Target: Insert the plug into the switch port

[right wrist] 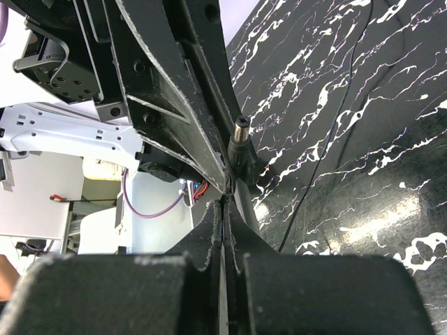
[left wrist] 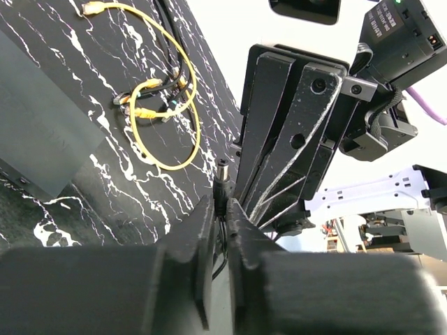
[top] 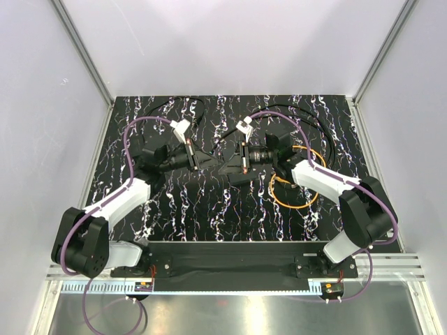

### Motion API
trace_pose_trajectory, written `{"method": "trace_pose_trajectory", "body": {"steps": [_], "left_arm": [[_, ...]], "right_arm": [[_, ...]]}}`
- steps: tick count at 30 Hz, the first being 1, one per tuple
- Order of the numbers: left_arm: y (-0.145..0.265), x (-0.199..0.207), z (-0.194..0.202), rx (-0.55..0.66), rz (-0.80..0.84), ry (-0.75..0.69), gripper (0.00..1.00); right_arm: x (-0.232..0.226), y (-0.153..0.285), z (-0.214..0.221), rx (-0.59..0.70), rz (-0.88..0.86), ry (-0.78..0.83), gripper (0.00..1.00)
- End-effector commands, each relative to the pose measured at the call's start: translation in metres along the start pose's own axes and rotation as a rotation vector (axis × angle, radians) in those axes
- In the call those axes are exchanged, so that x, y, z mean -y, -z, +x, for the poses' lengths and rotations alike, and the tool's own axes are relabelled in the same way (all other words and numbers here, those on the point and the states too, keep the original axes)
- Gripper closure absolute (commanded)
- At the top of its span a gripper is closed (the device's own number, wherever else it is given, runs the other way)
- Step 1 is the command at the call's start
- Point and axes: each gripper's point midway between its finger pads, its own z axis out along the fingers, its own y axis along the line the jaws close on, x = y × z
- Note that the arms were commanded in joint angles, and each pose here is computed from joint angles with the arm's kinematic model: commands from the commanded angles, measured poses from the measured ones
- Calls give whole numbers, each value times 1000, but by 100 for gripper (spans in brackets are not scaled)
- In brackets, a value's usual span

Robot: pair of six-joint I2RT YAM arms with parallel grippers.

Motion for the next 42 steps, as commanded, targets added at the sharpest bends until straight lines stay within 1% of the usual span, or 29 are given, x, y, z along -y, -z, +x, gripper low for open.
{"method": "trace_pose_trajectory", "body": {"steps": [1, 2, 3, 4, 5, 6, 7, 8, 9, 10, 11, 12, 13, 14, 15, 16, 17, 19, 20, 22, 23, 24, 26, 27, 28, 30, 32, 35, 42], "left_arm": [[-1, 9, -6, 5, 30, -60, 97], [-1, 6, -5, -6, 17, -91, 99], [-1, 10, -12, -9, 14, -126, 100], [1, 1, -3, -60, -32, -100, 100], [2, -5, -3, -91, -53, -218, 100], [2, 0, -13, -108, -68, -290, 100], [9, -20, 3, -198, -155, -256, 100], [14, -31, 5, -245, -180, -393, 100], [19, -36, 8, -283, -203, -433, 100], [28, -43, 14, -345, -259, -442, 100], [34, -54, 18, -409, -262, -543, 100], [37, -60, 21, -443, -280, -564, 100], [46, -69, 24, -492, -341, -577, 100], [49, -82, 27, -555, -363, -637, 100], [50, -86, 32, -608, -378, -668, 100], [60, -99, 36, -675, -448, -683, 100], [61, -103, 31, -717, -451, -753, 100], [69, -121, 40, -828, -509, -783, 100], [70, -124, 38, -871, -514, -831, 100], [67, -134, 47, -952, -534, -872, 100], [62, -135, 48, -960, -538, -885, 100], [50, -140, 52, -966, -525, -884, 100], [37, -141, 55, -970, -496, -860, 100], [26, -138, 51, -964, -482, -875, 100], [19, -146, 54, -985, -482, -867, 100], [2, -144, 50, -967, -469, -890, 100], [-8, -151, 57, -992, -458, -890, 100], [-20, -159, 62, -1026, -452, -895, 100], [-46, -172, 62, -1018, -453, -903, 100]], "right_arm": [[-11, -2, -9, 12, -35, 53, 99], [-9, -2, -7, -1, -24, 45, 94], [-6, -1, -7, -5, -7, 36, 83], [-2, 3, -9, -5, 9, 29, 80], [3, 7, -6, -21, 26, 14, 77], [8, 11, -6, -22, 36, 5, 75], [18, 23, -14, 1, 63, -7, 68], [23, 31, -12, -5, 75, -37, 64], [30, 38, -14, 0, 94, -55, 61], [34, 47, -17, 7, 114, -63, 50], [47, 61, -24, 31, 153, -53, 44], [54, 70, -19, 19, 196, -101, 40], [61, 77, -20, 23, 232, -83, 36], [70, 87, -19, 21, 288, -116, 29], [81, 91, -20, 28, 347, -120, 27], [88, 94, -19, 23, 382, -130, 26], [96, 97, -18, 14, 422, -124, 25], [113, 100, -14, -7, 493, -160, 25], [120, 102, -13, -14, 531, -174, 26], [134, 101, -7, -32, 554, -206, 29], [139, 100, -6, -34, 563, -215, 30], [147, 99, -1, -43, 572, -233, 36], [157, 98, -1, -44, 589, -242, 42], [162, 98, 1, -48, 595, -251, 45], [169, 97, 4, -59, 602, -265, 47], [179, 96, 6, -59, 619, -271, 48], [185, 95, 2, -56, 626, -269, 48], [197, 91, 2, -69, 632, -294, 50], [219, 83, -1, -61, 634, -315, 50]]}}
